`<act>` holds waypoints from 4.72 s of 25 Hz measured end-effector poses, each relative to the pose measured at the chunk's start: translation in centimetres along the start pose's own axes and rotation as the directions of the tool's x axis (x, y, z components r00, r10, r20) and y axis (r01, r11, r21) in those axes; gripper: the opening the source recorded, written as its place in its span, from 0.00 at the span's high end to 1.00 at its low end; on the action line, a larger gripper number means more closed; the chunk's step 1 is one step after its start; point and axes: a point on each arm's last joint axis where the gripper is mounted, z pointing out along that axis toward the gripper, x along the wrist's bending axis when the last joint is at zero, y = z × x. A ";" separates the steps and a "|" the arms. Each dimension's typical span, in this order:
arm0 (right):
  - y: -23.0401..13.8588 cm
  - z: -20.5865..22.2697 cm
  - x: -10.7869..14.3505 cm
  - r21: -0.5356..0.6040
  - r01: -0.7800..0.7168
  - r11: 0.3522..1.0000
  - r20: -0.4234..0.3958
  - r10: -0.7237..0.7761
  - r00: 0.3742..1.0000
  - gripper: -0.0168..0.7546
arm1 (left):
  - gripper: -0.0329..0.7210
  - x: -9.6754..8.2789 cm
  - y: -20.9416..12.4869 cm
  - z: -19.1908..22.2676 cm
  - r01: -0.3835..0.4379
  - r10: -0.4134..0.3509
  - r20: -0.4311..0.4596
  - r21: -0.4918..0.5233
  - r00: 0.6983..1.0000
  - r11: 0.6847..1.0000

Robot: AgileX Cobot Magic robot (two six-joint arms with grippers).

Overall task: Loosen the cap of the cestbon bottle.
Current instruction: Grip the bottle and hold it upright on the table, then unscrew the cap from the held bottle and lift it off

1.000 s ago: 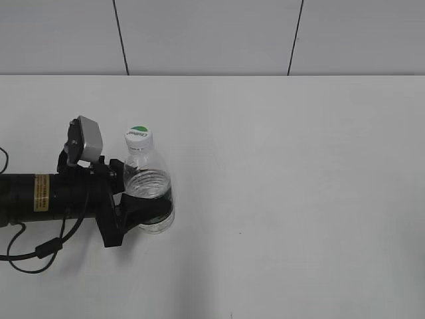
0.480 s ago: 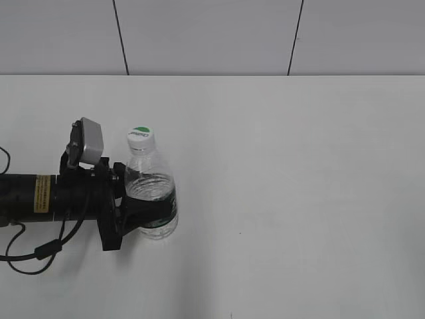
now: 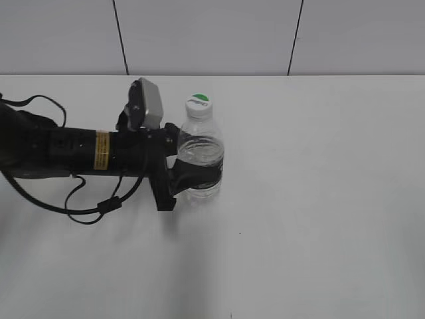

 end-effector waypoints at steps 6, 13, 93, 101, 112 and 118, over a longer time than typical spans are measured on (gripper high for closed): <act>0.0 0.0 0.0 0.000 -0.001 1.000 0.000 0.001 1.000 0.33 | 0.46 2.0 2.3 2.1 -0.058 0.058 -0.080 0.002 0.995 0.998; 0.0 0.0 0.0 0.000 -0.002 1.000 -0.001 0.002 1.000 0.33 | 0.46 3.3 0.7 3.7 0.009 -0.009 -0.078 -0.006 0.997 1.000; 20.1 31.5 23.7 0.731 0.119 0.672 -0.321 0.184 0.929 0.30 | 0.47 2.6 -1.9 4.8 0.056 -0.056 0.006 -0.011 0.998 0.998; 18.7 33.1 23.9 0.748 0.126 0.652 -0.287 0.146 0.947 0.30 | 0.47 2.6 -1.9 4.8 0.056 -0.056 0.006 -0.011 0.998 0.998; 18.7 33.0 24.0 0.754 0.119 0.646 -0.287 0.161 0.944 0.43 | 0.47 2.6 -2.0 4.8 0.056 -0.056 0.005 -0.009 0.998 0.998; 17.8 33.2 24.0 0.778 0.119 0.617 -0.278 0.169 0.946 0.44 | 0.47 2.6 -2.0 4.8 0.056 -0.056 0.004 -0.008 0.998 0.998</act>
